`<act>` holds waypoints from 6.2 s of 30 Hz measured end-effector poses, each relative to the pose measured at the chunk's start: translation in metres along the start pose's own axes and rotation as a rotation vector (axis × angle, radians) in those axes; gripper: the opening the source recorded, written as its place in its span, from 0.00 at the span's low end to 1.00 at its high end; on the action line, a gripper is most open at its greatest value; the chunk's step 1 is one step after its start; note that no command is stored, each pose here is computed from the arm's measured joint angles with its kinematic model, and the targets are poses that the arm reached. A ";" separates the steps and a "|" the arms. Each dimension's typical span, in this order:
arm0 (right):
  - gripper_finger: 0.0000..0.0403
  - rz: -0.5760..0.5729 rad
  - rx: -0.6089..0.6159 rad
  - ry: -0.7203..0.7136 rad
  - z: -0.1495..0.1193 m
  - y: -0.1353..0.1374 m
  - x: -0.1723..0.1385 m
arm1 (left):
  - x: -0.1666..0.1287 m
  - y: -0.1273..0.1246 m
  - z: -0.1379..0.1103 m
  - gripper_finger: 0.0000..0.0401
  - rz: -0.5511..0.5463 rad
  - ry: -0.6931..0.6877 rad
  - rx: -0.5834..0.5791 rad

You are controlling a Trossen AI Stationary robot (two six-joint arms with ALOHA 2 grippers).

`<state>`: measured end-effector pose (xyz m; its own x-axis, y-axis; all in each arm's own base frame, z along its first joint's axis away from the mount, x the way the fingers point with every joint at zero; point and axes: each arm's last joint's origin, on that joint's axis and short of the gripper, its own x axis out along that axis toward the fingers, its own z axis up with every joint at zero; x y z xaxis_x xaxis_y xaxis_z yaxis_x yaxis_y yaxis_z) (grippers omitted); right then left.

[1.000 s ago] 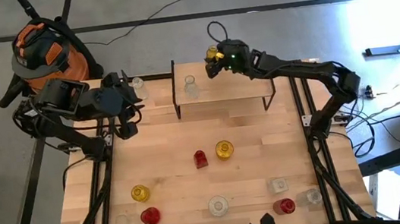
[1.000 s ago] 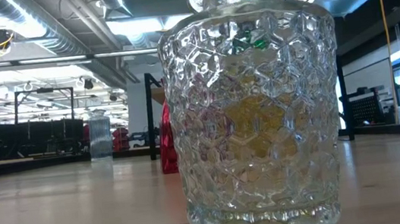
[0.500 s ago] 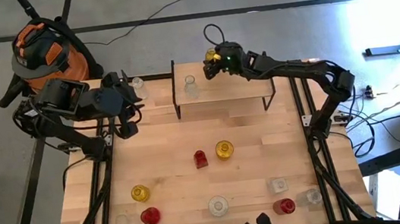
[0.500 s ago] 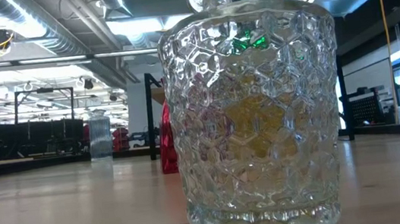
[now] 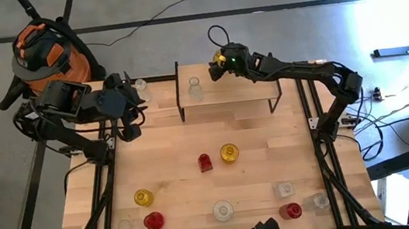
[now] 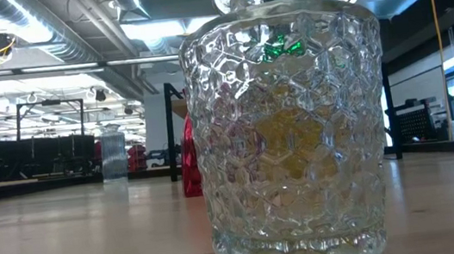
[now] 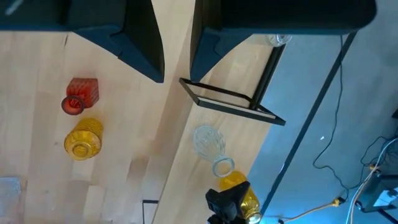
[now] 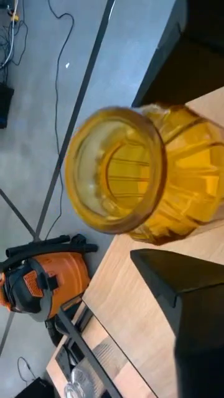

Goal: Sort vases onto shelf
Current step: Put the yellow vase on the shelf, then put the yellow vase on the shelf aligned with the other yellow vase

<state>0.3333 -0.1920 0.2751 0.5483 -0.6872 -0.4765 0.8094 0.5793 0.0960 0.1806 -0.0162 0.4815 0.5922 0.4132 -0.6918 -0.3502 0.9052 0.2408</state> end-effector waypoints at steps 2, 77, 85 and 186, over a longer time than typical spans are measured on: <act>0.78 0.016 0.001 0.002 0.000 0.001 0.000 | 0.000 0.000 0.000 0.17 0.000 0.000 0.000; 0.66 0.427 -0.208 0.270 -0.212 0.126 -0.168 | 0.000 -0.002 0.000 0.17 -0.052 0.013 0.053; 0.32 0.456 -0.227 0.307 -0.217 0.128 -0.162 | 0.002 -0.001 0.000 0.17 -0.038 0.014 0.050; 0.36 0.515 -0.325 0.131 -0.219 0.140 -0.123 | 0.006 0.007 0.002 0.17 -0.006 0.027 0.041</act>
<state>0.3331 0.0696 0.1553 0.8040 -0.2367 -0.5456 0.3316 0.9400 0.0808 0.1829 -0.0077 0.4804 0.5746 0.4051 -0.7111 -0.3160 0.9114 0.2638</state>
